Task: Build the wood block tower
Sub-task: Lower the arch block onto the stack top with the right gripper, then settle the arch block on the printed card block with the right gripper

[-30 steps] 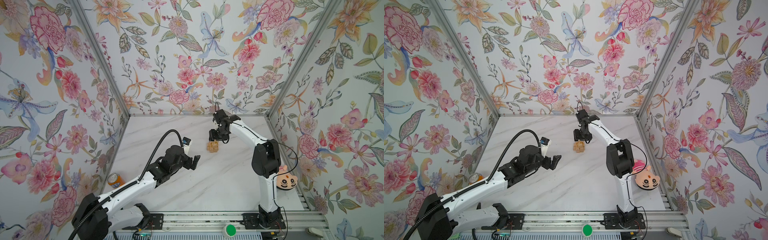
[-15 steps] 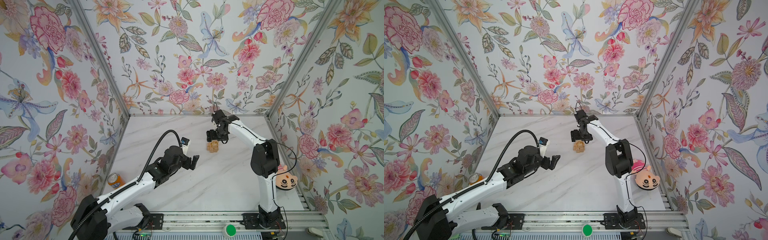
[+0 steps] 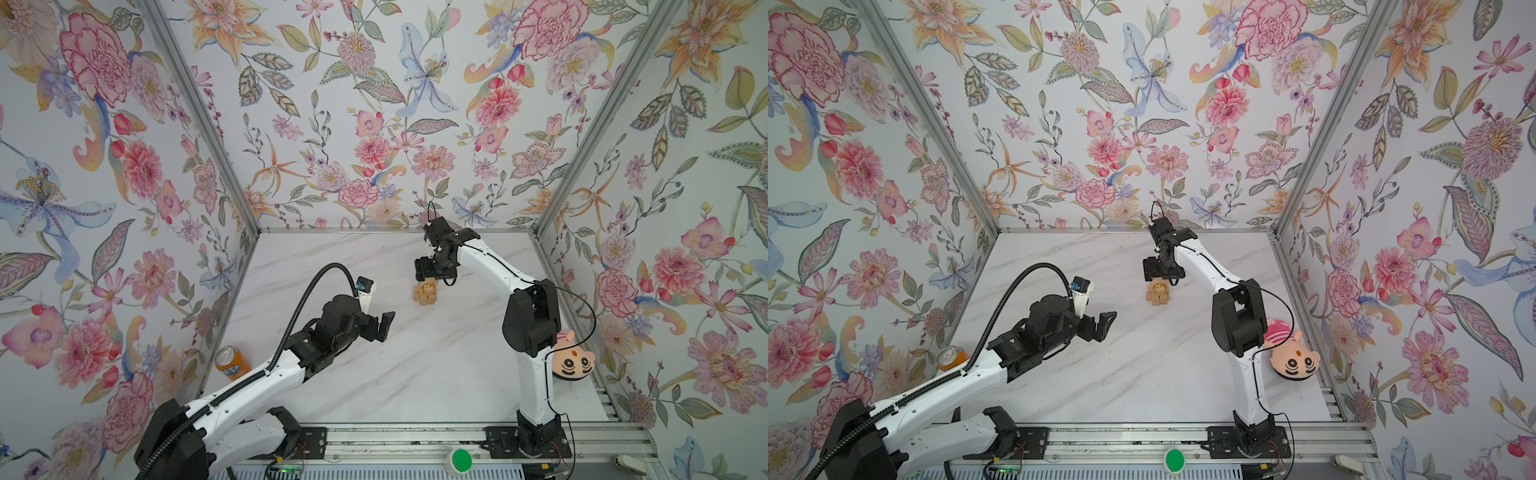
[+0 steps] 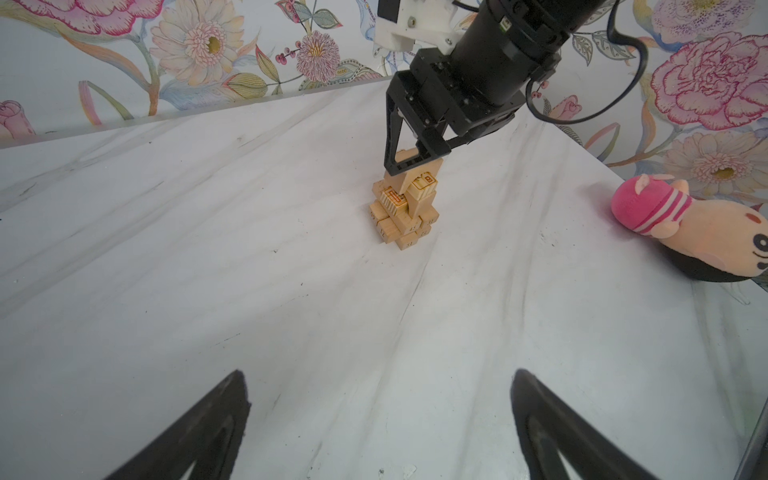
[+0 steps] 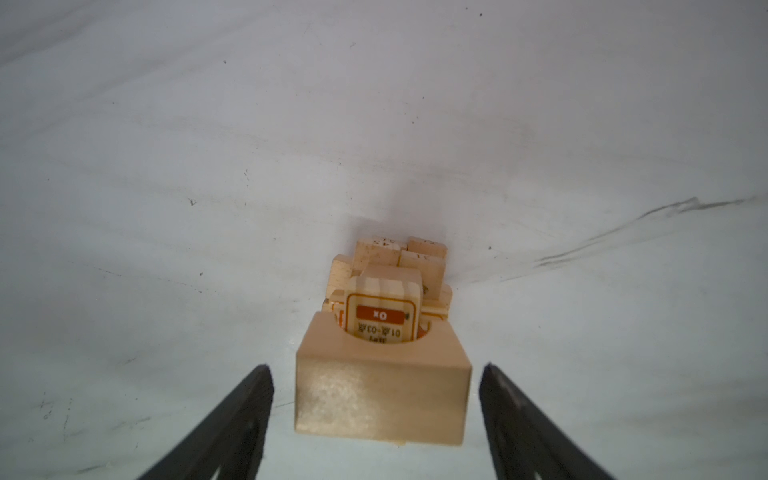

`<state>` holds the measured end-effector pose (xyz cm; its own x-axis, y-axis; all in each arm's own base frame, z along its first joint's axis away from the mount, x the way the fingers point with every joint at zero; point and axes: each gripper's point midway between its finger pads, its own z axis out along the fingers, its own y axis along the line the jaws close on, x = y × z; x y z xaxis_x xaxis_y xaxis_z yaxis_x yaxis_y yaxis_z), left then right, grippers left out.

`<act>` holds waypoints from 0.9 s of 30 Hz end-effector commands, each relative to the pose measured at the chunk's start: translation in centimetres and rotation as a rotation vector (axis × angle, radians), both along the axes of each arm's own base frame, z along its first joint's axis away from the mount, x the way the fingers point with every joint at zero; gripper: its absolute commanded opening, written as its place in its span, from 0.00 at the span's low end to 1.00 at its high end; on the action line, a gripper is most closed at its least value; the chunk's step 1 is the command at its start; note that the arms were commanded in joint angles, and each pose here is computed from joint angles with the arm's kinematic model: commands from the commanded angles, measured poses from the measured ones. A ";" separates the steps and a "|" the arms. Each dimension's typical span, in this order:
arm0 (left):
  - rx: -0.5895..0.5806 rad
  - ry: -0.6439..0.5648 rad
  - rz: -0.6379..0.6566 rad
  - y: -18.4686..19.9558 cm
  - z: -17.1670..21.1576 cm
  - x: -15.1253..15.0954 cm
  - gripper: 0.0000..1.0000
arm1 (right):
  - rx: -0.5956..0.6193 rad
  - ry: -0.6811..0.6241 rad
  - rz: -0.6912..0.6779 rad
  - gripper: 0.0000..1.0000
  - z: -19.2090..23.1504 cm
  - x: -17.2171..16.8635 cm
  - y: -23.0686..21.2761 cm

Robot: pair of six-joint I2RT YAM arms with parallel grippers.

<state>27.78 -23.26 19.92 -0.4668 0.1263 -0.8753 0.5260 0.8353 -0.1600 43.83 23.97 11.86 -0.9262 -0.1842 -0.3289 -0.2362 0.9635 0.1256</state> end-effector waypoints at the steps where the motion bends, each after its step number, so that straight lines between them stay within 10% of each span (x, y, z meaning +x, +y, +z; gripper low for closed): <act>1: -0.020 -0.015 0.024 0.6 0.4 0.2 0.99 | -0.013 -0.004 -0.021 0.80 1.3 -0.5 -0.4; 27: -0.024 -0.006 0.031 1.4 -0.4 0.4 0.99 | -0.026 0.040 -0.025 0.76 -0.2 -0.4 0.0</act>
